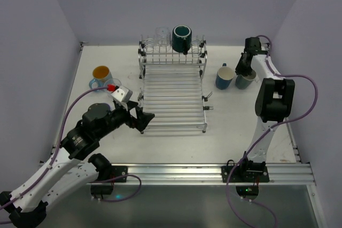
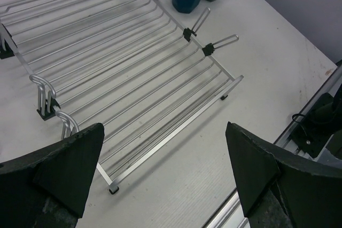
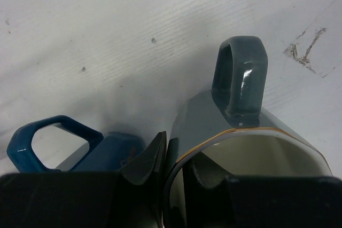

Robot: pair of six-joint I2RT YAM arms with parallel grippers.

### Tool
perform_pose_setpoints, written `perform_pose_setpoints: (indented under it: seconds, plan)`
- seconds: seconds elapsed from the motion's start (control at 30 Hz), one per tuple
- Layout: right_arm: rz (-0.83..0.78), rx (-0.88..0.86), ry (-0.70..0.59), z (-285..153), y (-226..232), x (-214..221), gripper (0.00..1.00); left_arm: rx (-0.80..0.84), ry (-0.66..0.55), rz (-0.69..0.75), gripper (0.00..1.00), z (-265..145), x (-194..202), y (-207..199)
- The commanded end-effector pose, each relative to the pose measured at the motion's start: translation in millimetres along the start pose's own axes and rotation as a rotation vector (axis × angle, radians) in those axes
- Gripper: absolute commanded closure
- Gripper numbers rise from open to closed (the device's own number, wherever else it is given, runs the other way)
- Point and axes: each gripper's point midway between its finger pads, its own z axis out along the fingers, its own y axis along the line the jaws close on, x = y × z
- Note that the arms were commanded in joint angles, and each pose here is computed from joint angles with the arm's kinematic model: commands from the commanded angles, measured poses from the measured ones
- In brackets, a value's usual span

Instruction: Unload the cups from the dish rack

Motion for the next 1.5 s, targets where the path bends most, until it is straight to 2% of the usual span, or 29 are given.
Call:
perform_pose_setpoints:
  seconds: [0.0,0.03,0.07,0.17,0.2,0.3,0.33,0.37,0.47,0.5,0.57,0.6,0.63,0.77,0.8,0.83,0.87,0.93,0.97,1.03,1.07,1.13,1.17,1.2,1.23,1.27,1.3,1.33,1.47]
  plan:
    - [0.011,-0.001,-0.078,-10.1,2.2,-28.9,0.95,-0.001,-0.003,0.022,0.0,3.4,1.0,2.9]
    - [0.009,0.004,-0.075,-9.2,1.3,-28.1,0.89,-0.003,-0.002,0.022,0.0,3.7,1.2,3.3]
    - [0.008,0.008,-0.073,-8.9,0.7,-27.8,0.76,-0.01,0.0,0.021,0.0,4.0,1.6,4.6]
    - [0.015,0.009,-0.09,-17.0,0.2,-32.3,0.55,-0.03,0.006,0.02,0.0,6.4,2.1,8.6]
    - [0.02,0.005,-0.102,-21.8,1.4,-35.0,0.44,-0.039,0.01,0.02,0.0,7.4,2.7,10.6]
    - [0.046,-0.027,-0.153,-49.0,4.9,-47.8,0.31,-0.066,0.014,0.02,0.0,10.2,2.6,15.7]
    - [0.053,-0.047,-0.166,-55.1,7.5,-49.0,0.23,-0.073,0.017,0.018,0.0,11.9,2.8,17.0]
    - [0.064,-0.08,-0.213,-76.1,11.5,-58.0,0.21,-0.079,0.013,0.014,0.0,12.6,0.8,17.3]
    - [0.094,-0.124,-0.265,-98.0,13.0,-59.5,0.1,-0.083,0.005,-0.004,0.0,16.2,-5.8,16.5]
    - [0.111,-0.148,-0.309,-119.7,13.7,-65.2,0.08,-0.082,0.0,-0.01,0.0,16.9,-9.3,15.4]
    - [0.123,-0.182,-0.337,-129.5,14.0,-57.6,0.05,-0.082,-0.014,-0.036,0.0,19.1,-21.3,12.1]
    - [0.146,-0.229,-0.386,-154.9,15.8,-59.4,0.04,-0.091,-0.02,-0.047,0.0,20.5,-25.7,12.4]
    - [0.155,-0.253,-0.392,-150.9,14.9,-47.5,0.04,-0.118,-0.022,-0.06,0.0,24.0,-29.7,15.9]
    - [0.193,-0.464,-0.47,-187.3,28.1,-16.3,0.03,-0.143,-0.121,-0.095,0.0,30.3,-83.2,11.2]
    - [0.212,-0.511,-0.409,-175.8,29.7,15.4,0.03,-0.146,-0.137,-0.095,0.0,33.2,-92.8,10.4]
    - [0.216,-0.588,-0.493,-202.4,33.8,12.4,0.03,-0.156,-0.131,-0.089,0.0,44.8,-97.6,11.9]
    - [0.221,-0.626,-0.5,-207.7,35.8,22.0,0.03,-0.18,-0.181,-0.075,0.0,43.6,-122.5,12.9]
    - [0.233,-0.697,-0.491,-207.1,38.0,49.2,0.03,-0.213,-0.183,-0.054,0.0,63.9,-135.4,18.0]
    - [0.227,-0.739,-0.524,-222.9,39.2,54.3,0.03,-0.24,-0.229,-0.022,0.0,64.1,-159.2,20.2]
    - [0.225,-0.758,-0.506,-220.2,36.7,74.0,0.04,-0.288,-0.205,0.007,0.0,89.4,-165.6,30.1]
    - [0.211,-0.793,-0.529,-232.6,37.3,77.9,0.04,-0.293,-0.248,0.037,0.0,89.3,-192.6,27.8]
    - [0.196,-0.787,-0.525,-230.6,33.1,88.8,0.04,-0.298,-0.218,0.07,0.02,117.1,-196.3,34.2]
    - [0.172,-0.805,-0.542,-238.0,33.3,91.6,0.04,-0.261,-0.247,0.094,0.03,119.1,-218.0,30.7]
    - [0.163,-0.805,-0.535,-237.8,32.2,96.2,0.04,-0.27,-0.192,0.099,0.04,138.9,-207.7,40.2]
    - [0.157,-0.797,-0.538,-237.8,30.6,97.5,0.04,-0.224,-0.209,0.104,0.04,142.3,-225.1,34.1]
    - [0.146,-0.8,-0.549,-241.1,29.6,98.5,0.04,-0.232,-0.202,0.101,0.04,146.7,-229.5,45.9]
    - [0.143,-0.8,-0.552,-240.9,28.8,100.2,0.04,-0.243,-0.147,0.094,0.04,162.9,-216.4,56.8]
    - [0.143,-0.802,-0.556,-241.7,28.4,100.9,0.04,-0.244,-0.16,0.096,0.04,164.8,-227.8,58.5]
    - [0.131,-0.837,-0.551,-244.5,32.6,104.1,0.04,-0.292,-0.127,0.109,0.04,183.9,-226.0,77.1]
